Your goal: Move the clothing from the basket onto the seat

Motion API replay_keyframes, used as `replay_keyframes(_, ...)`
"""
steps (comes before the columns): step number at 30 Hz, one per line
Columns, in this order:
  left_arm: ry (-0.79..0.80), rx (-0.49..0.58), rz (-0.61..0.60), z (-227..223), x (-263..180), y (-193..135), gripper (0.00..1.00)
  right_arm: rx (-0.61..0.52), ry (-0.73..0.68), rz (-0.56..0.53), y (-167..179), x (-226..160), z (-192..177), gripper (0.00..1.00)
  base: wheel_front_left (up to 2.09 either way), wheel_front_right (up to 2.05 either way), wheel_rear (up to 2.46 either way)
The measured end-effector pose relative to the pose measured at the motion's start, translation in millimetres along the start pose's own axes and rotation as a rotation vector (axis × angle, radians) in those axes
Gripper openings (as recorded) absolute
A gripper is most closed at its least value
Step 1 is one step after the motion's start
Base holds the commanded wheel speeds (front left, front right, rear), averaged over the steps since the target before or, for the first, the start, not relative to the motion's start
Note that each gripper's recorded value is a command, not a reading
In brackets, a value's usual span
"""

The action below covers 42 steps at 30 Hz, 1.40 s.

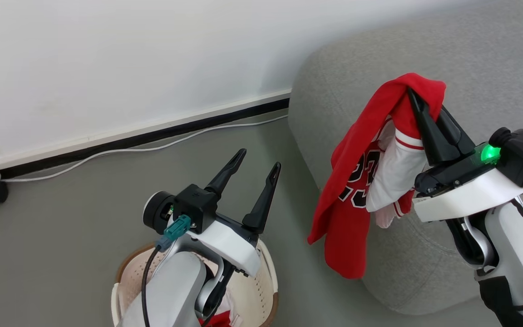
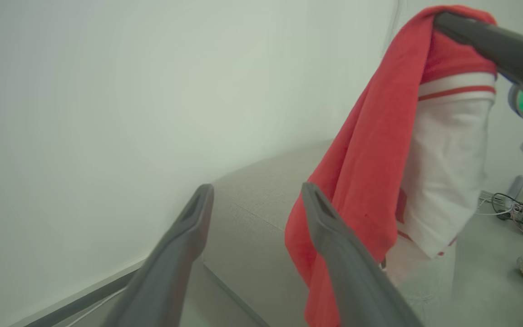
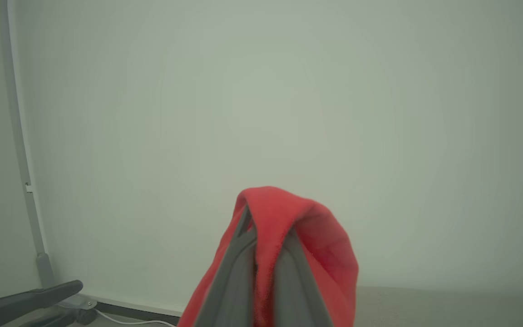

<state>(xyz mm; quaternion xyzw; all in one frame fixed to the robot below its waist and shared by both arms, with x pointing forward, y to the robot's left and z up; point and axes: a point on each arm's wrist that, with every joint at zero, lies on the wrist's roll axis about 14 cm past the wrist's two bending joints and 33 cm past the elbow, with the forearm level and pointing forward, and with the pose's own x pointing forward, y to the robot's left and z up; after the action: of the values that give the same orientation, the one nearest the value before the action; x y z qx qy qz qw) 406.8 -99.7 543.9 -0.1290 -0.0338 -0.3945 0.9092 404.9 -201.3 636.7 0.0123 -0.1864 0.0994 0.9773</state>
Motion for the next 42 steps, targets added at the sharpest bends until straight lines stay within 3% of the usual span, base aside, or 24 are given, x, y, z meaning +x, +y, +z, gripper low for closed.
replay_keyframes(17, 0.035, -0.057, -0.245, -20.8, 26.2, -80.3, 1.00, -0.128, -0.053, -0.239, -73.8, -66.4, 53.6, 0.00, 0.00, 0.00, 0.00)
replay_keyframes(27, 0.079, -0.102, -0.296, -42.9, 27.8, -90.2, 1.00, -0.224, -0.090, -0.341, -112.6, -76.3, 77.5, 0.00, 0.00, 0.00, 0.00)
replay_keyframes(37, 0.074, -0.138, -0.346, -56.1, 46.1, -89.9, 1.00, -0.394, -0.097, -0.392, -160.5, -48.5, 101.2, 0.00, 0.00, 0.00, 0.00)
replay_keyframes(42, 0.075, -0.145, -0.341, -65.8, 54.3, -78.6, 1.00, -0.464, -0.051, -0.370, -177.8, -20.5, 91.5, 0.00, 0.00, 0.00, 0.00)
